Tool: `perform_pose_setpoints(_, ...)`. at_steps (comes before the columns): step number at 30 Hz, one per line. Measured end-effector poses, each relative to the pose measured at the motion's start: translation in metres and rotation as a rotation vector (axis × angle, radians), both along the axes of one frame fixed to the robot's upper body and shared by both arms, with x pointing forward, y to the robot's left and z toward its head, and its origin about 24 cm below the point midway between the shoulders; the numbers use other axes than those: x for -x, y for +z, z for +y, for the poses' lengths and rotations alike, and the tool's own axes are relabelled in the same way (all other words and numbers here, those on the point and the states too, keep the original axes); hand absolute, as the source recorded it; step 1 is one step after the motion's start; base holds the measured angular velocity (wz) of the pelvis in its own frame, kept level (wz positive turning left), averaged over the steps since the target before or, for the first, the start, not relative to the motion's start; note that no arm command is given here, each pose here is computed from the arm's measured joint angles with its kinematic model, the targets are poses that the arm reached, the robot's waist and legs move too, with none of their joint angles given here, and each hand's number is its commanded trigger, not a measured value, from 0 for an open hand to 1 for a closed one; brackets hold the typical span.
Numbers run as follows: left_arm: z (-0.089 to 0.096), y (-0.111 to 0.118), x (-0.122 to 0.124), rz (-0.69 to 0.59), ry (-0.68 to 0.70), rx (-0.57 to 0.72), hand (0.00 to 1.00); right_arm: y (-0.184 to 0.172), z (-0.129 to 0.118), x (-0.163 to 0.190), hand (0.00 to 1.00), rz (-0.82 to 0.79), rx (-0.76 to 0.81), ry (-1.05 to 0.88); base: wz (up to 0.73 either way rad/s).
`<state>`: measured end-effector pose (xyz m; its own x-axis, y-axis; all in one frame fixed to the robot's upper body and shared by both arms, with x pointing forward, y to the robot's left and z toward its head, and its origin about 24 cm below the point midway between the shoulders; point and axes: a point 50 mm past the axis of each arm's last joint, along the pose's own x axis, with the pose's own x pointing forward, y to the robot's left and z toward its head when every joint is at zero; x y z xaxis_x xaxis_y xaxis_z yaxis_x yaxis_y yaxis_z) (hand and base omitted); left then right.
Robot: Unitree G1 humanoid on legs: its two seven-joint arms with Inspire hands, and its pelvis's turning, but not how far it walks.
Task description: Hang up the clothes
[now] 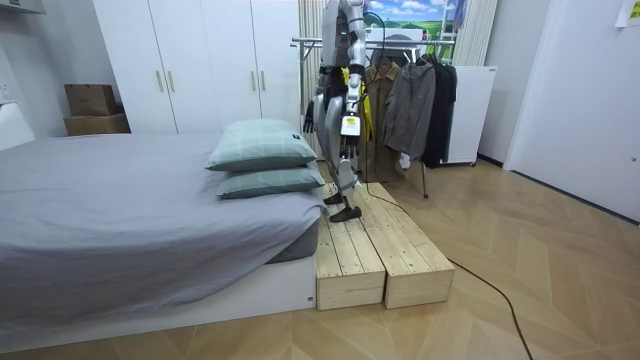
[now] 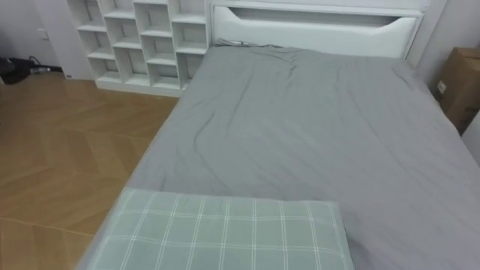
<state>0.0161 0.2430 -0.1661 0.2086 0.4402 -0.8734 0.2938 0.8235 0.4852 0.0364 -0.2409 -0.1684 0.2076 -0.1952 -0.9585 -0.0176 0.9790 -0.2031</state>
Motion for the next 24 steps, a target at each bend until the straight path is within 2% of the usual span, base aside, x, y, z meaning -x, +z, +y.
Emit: perform_pose_setpoints(24, -0.0013, -0.001, 0.0019, 0.042, -0.003, 0.028, 0.0, -0.0009, 0.0025, -0.0018, 0.0, 0.012, 0.007, -0.04, 0.0)
